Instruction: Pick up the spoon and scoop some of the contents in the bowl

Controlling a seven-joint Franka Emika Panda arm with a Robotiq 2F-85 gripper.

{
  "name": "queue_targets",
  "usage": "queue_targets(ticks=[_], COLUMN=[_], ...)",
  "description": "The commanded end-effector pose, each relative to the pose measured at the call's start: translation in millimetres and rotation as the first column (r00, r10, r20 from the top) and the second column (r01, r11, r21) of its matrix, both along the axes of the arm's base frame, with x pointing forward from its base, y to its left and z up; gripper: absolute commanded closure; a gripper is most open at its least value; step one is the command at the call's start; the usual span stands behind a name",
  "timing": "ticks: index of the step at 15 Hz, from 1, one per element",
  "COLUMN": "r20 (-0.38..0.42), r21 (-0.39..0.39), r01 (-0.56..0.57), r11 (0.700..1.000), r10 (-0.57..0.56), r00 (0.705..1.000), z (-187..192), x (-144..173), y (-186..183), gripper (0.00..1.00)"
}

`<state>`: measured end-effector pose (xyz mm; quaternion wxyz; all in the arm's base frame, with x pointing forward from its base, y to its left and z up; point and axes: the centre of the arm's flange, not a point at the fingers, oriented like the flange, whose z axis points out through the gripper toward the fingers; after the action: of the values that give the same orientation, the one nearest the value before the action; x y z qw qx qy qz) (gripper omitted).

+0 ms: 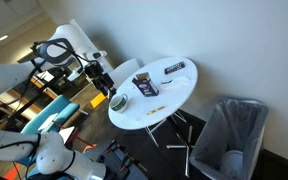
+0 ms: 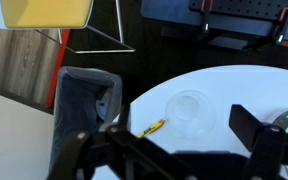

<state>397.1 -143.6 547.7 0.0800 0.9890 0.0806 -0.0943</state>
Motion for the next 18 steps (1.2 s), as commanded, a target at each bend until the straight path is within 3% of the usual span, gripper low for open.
queue_targets(ticks=[1, 5, 7, 10, 14, 18], r20=[0.0, 0.024, 0.122, 0.192, 0.182, 0.133], r21=[0.0, 0.028, 0.096, 0.1, 0.085, 0.086], r01=[0.0, -0.011, -0.101, -0.262, -0.477, -0.66], r11=[1.0, 1.0, 0.99, 0.96, 0.875, 0.747], r10=[0.0, 0.011, 0.089, 0.24, 0.457, 0.647], r00=[1.0, 1.0, 0.988, 0.952, 0.871, 0.75], z=[0, 1, 5, 16, 15, 0], x=[0, 6, 25, 54, 88, 120], y=[0, 4, 29, 87, 163, 218], gripper=[0.0, 0.0, 0.0, 0.0, 0.0, 0.0])
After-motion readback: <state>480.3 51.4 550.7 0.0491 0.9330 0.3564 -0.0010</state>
